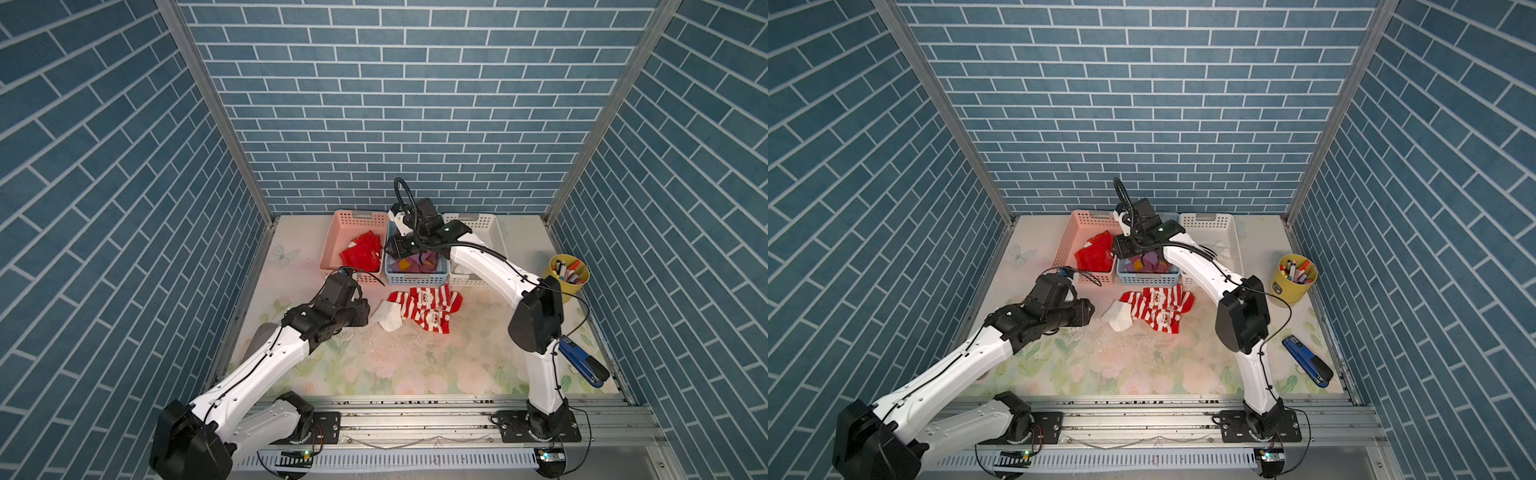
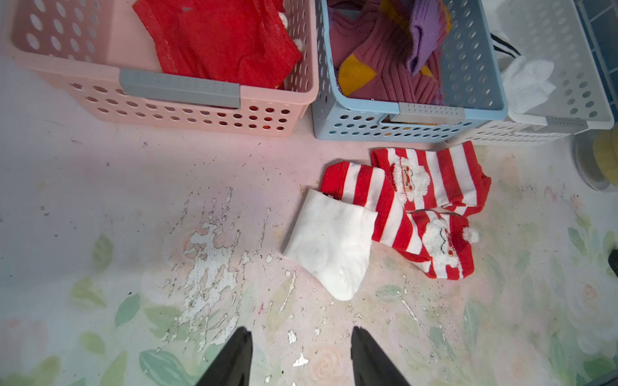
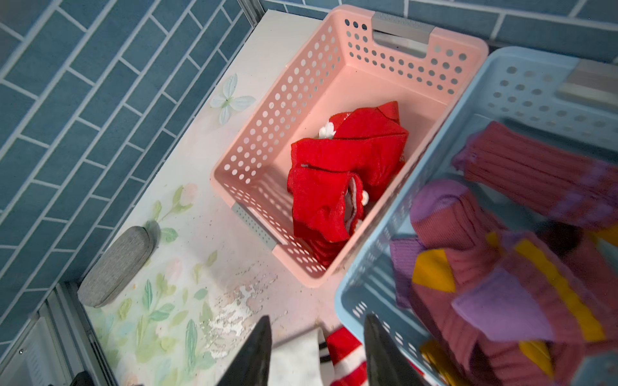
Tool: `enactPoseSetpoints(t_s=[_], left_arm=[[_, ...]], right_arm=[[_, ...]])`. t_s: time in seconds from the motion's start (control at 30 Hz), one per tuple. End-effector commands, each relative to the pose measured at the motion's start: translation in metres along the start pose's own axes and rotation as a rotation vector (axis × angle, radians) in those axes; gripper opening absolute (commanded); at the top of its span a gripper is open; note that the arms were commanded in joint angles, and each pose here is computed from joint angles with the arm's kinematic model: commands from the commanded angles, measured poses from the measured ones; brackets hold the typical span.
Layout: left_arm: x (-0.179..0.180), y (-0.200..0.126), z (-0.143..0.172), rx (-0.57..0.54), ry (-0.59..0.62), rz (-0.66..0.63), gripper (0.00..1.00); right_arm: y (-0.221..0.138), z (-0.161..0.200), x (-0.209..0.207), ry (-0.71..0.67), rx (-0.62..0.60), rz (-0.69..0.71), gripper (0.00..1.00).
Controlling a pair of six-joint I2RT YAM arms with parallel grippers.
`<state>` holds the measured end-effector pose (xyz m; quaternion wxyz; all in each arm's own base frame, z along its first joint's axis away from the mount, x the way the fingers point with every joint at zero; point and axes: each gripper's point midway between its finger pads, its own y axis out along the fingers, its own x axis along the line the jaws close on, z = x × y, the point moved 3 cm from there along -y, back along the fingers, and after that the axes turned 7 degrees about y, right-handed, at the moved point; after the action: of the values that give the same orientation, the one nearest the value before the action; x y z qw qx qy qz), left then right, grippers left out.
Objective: Sort the socks into the basket by color
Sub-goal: Place the sock in the bin, then pick up the sock at the center of the board.
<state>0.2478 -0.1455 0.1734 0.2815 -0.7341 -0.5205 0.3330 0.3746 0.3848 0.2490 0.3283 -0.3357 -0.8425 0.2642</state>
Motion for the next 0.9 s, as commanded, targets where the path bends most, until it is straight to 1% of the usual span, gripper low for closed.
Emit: enactPoseSetpoints(t_s=[0.0, 0.3, 0.5, 0.6, 0.73, 0.87], left_arm=[[-0.009, 0.006, -0.003, -0.002, 0.014, 0.019, 0.54], [-0.034, 0.035, 0.004, 0.062, 0.081, 0.021, 0.54], [-0.047, 0.051, 0.011, 0.095, 0.108, 0.025, 0.54], [-0.054, 0.060, 0.011, 0.105, 0.117, 0.034, 0.54], [-0.059, 0.075, 0.012, 0.124, 0.129, 0.030, 0.54], [-0.056, 0.091, 0.012, 0.151, 0.133, -0.031, 0.54]], right_arm=[[-0.024, 0.003, -0.008, -0.030, -0.076, 0.061, 0.46], [-0.073, 0.067, -0.045, 0.046, -0.081, 0.206, 0.48], [-0.099, 0.105, -0.071, 0.117, -0.090, 0.279, 0.50], [-0.108, 0.119, -0.086, 0.155, -0.093, 0.311, 0.50], [-0.122, 0.129, -0.100, 0.197, -0.109, 0.332, 0.51], [-0.130, 0.138, -0.109, 0.225, -0.119, 0.345, 0.52]])
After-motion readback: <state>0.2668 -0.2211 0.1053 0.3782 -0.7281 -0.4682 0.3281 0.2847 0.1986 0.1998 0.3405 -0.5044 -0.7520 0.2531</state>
